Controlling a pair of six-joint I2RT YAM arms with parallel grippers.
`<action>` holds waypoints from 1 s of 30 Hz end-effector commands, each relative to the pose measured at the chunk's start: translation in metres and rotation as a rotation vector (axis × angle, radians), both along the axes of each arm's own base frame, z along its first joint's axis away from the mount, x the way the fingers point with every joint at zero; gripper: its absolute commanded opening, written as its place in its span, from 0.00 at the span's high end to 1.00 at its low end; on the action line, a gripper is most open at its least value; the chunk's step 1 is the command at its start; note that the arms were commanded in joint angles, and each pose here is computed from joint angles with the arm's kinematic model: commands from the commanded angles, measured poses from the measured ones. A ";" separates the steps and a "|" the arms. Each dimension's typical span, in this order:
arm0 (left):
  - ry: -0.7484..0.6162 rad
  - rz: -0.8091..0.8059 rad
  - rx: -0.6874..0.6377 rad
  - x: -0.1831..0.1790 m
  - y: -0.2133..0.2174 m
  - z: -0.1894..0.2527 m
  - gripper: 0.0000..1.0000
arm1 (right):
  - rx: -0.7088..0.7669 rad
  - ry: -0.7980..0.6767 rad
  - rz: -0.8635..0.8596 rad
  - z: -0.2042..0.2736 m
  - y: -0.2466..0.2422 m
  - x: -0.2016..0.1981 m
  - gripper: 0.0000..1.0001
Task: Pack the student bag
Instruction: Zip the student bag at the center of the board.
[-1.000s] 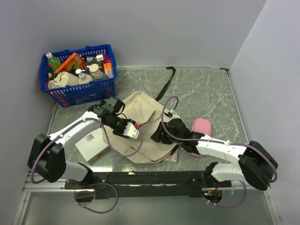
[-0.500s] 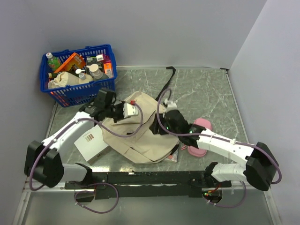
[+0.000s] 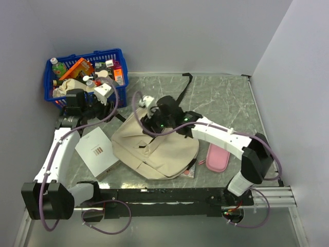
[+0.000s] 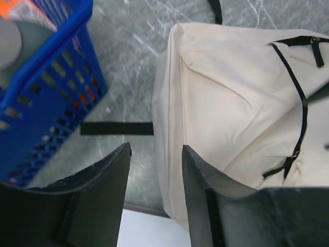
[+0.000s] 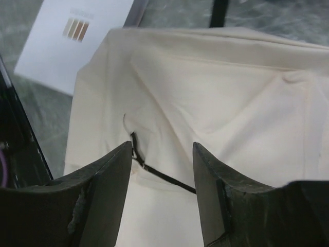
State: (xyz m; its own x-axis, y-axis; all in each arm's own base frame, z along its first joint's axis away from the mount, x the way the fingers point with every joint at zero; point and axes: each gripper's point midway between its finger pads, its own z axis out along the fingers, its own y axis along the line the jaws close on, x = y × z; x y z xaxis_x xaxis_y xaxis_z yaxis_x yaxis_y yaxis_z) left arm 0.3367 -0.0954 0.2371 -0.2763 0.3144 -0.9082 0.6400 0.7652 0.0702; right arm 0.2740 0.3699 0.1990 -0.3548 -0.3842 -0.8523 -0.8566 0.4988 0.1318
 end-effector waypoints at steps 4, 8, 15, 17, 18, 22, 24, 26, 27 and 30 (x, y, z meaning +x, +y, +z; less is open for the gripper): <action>0.224 0.031 -0.166 -0.004 0.007 -0.034 0.48 | -0.230 -0.091 0.284 -0.028 0.029 -0.052 0.50; 0.222 0.034 -0.205 -0.005 0.004 -0.033 0.47 | -0.298 -0.087 0.314 -0.045 0.035 -0.061 0.58; 0.192 -0.009 -0.247 -0.011 -0.004 -0.018 0.47 | -0.384 -0.078 0.320 -0.073 0.038 -0.053 0.64; 0.184 -0.016 -0.248 -0.013 -0.005 -0.015 0.47 | -0.397 -0.084 0.307 -0.075 0.040 -0.048 0.64; 0.182 -0.018 -0.248 -0.014 -0.006 -0.015 0.47 | -0.405 -0.081 0.310 -0.079 0.041 -0.047 0.63; 0.169 -0.030 -0.247 -0.019 -0.007 -0.013 0.46 | -0.432 -0.087 0.300 -0.090 0.042 -0.042 0.58; 0.158 -0.032 -0.252 -0.021 -0.007 -0.010 0.46 | -0.449 -0.085 0.298 -0.096 0.042 -0.042 0.57; 0.158 -0.036 -0.261 -0.023 -0.009 -0.008 0.45 | -0.465 -0.089 0.292 -0.101 0.040 -0.041 0.55; 0.157 -0.036 -0.265 -0.023 -0.009 -0.007 0.45 | -0.470 -0.090 0.291 -0.103 0.040 -0.042 0.54; 0.169 -0.029 -0.297 -0.023 -0.010 -0.003 0.43 | -0.495 -0.115 0.269 -0.110 0.038 -0.038 0.54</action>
State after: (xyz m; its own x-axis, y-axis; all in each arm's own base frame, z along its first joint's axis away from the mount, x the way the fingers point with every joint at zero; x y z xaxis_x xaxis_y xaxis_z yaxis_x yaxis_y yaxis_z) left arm 0.3158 -0.1004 0.2168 -0.4538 0.0987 -0.8856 0.6277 0.7409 -0.2391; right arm 0.2243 0.4020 0.0853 -0.1475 -0.8076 -0.5710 -0.9681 0.2360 -0.0838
